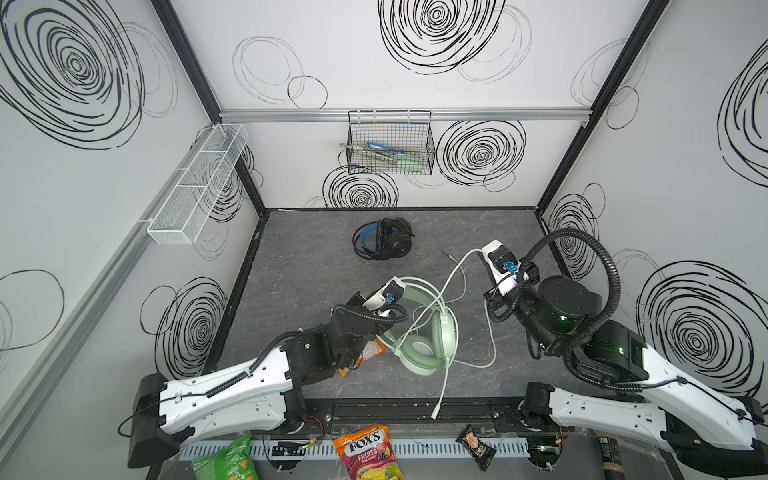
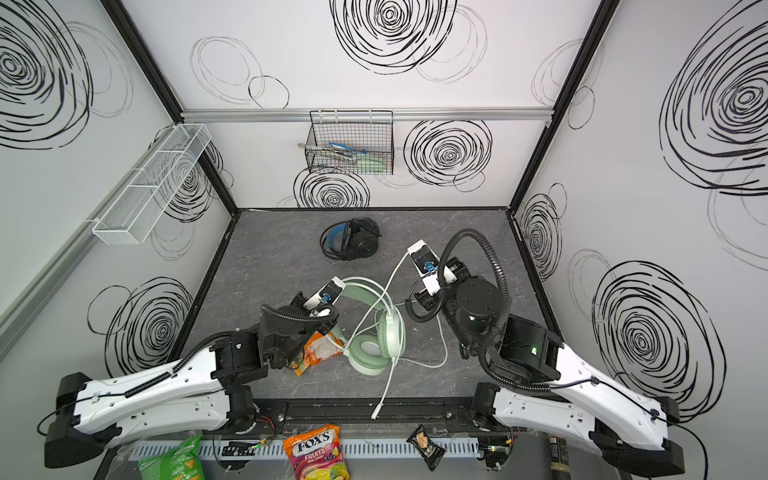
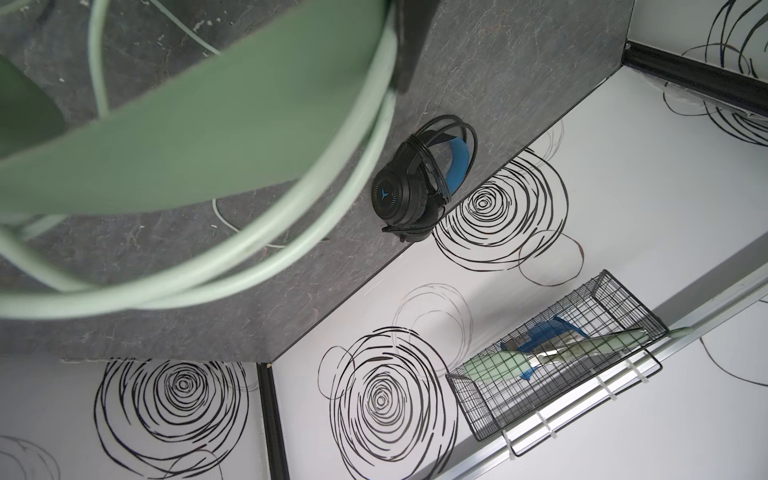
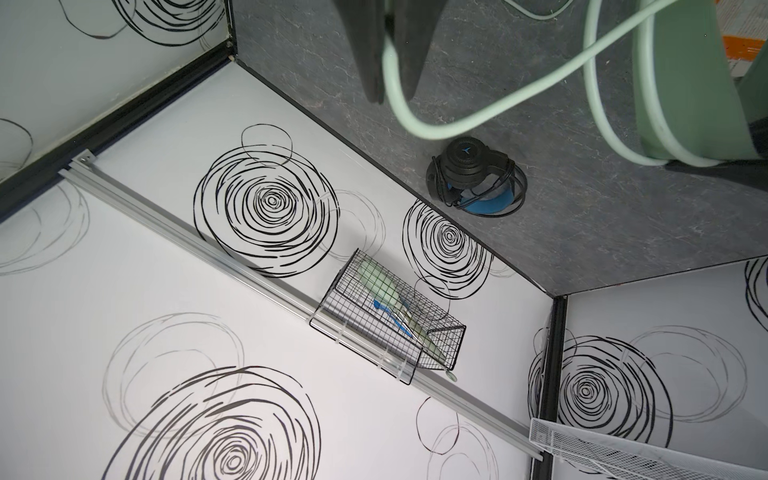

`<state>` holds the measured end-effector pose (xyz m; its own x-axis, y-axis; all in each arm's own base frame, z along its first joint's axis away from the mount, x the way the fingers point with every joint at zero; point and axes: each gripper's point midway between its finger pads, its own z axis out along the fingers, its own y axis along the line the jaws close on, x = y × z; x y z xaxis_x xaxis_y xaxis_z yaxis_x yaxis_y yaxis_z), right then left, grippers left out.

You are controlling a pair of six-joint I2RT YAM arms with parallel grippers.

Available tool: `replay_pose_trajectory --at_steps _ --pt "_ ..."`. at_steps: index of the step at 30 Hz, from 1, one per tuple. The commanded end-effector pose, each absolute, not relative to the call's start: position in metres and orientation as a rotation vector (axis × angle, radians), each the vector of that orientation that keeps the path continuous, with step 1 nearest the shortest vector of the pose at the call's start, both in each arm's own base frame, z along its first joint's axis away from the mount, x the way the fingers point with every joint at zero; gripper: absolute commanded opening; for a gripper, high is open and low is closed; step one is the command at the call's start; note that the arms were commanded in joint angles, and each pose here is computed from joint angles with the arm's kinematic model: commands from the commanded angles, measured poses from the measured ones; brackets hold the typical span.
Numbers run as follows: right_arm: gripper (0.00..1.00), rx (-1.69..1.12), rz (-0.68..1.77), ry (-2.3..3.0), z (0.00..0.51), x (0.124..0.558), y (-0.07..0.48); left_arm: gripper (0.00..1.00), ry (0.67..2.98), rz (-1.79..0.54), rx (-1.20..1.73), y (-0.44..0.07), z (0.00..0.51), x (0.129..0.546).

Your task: Wrap the headphones

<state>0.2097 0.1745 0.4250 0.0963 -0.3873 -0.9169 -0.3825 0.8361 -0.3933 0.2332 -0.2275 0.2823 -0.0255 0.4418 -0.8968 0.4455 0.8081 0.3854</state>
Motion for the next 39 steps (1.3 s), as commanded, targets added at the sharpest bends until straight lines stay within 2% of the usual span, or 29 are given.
replay_pose_trajectory --at_steps 1,12,17,39 --pt "0.00 -0.582 -0.015 1.486 0.437 0.217 0.165 0.00 1.629 -0.066 0.603 -0.221 0.298 0.234" --pt "0.00 -0.486 -0.048 1.509 0.441 0.240 0.143 0.00 1.640 -0.033 0.583 -0.210 0.296 0.234" --pt "0.00 -0.473 -0.066 1.534 0.435 0.252 0.141 0.00 1.627 -0.093 0.582 -0.215 0.303 0.230" --pt "0.01 -0.512 0.082 1.576 0.396 0.265 0.172 0.00 1.427 -0.607 0.344 -0.193 0.423 0.193"
